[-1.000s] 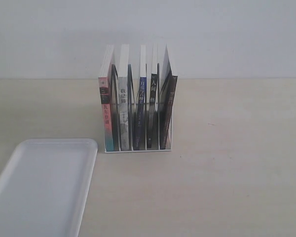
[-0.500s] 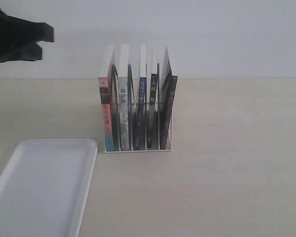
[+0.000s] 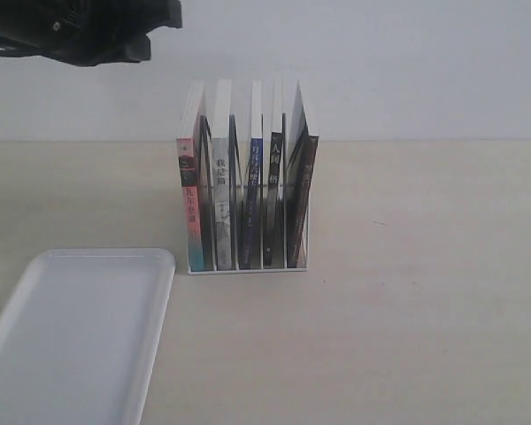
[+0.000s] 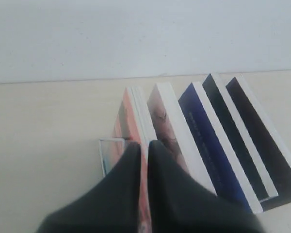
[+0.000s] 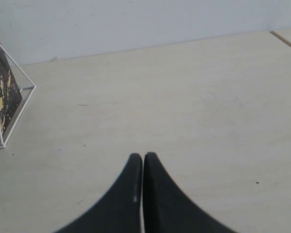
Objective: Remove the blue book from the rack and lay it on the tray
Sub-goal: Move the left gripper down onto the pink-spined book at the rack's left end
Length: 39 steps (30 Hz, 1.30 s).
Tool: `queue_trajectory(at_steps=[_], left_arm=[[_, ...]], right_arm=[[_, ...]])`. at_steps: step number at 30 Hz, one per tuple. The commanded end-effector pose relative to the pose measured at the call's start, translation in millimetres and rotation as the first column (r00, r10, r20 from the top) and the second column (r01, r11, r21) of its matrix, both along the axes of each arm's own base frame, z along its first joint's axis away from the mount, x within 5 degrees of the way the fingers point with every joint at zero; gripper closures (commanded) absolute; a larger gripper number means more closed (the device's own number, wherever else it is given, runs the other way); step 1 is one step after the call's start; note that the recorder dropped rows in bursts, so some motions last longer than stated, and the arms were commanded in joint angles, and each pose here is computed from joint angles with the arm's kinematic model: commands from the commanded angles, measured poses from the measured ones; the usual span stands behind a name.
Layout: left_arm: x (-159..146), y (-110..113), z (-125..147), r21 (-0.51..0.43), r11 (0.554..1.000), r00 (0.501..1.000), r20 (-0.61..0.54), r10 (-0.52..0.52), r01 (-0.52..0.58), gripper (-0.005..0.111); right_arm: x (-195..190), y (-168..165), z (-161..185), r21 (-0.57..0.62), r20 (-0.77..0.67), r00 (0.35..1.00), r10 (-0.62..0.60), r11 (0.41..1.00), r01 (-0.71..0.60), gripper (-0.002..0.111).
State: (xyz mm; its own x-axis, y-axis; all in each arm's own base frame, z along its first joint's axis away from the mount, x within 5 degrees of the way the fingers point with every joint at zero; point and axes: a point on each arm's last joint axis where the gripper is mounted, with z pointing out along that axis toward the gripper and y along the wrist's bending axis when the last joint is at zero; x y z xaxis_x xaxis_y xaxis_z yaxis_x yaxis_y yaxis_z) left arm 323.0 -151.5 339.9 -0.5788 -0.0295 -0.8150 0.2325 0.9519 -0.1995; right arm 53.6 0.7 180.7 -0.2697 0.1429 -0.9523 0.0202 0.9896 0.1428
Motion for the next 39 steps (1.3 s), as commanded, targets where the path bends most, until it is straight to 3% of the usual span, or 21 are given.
queue_trajectory(at_steps=[1, 11, 18, 20, 39], left_arm=[[3, -19, -8, 0.040, 0.997, 0.998, -0.020, -0.065, 0.066, 0.102], [13, -26, -28, 0.056, 0.997, 0.994, -0.089, -0.057, 0.062, 0.099], [13, -24, -29, 0.063, 0.996, 0.994, -0.089, -0.055, 0.061, 0.059], [13, -25, -30, 0.062, 0.996, 0.994, -0.097, -0.053, 0.059, 0.054], [22, -29, -63, 0.117, 0.991, 0.978, -0.207, -0.037, 0.062, 0.054]], right_arm=[[0, 0, 2, -0.006, 0.020, 1.000, -0.001, 1.000, 0.001, 0.108], [0, 0, 2, -0.007, 0.020, 1.000, 0.000, 1.000, 0.000, 0.108], [0, 0, 2, -0.007, 0.020, 1.000, 0.000, 1.000, 0.000, 0.108], [0, 0, 2, -0.007, 0.020, 1.000, 0.000, 1.000, 0.000, 0.108], [0, 0, 1, -0.007, 0.008, 1.000, -0.001, 1.000, 0.001, 0.108]])
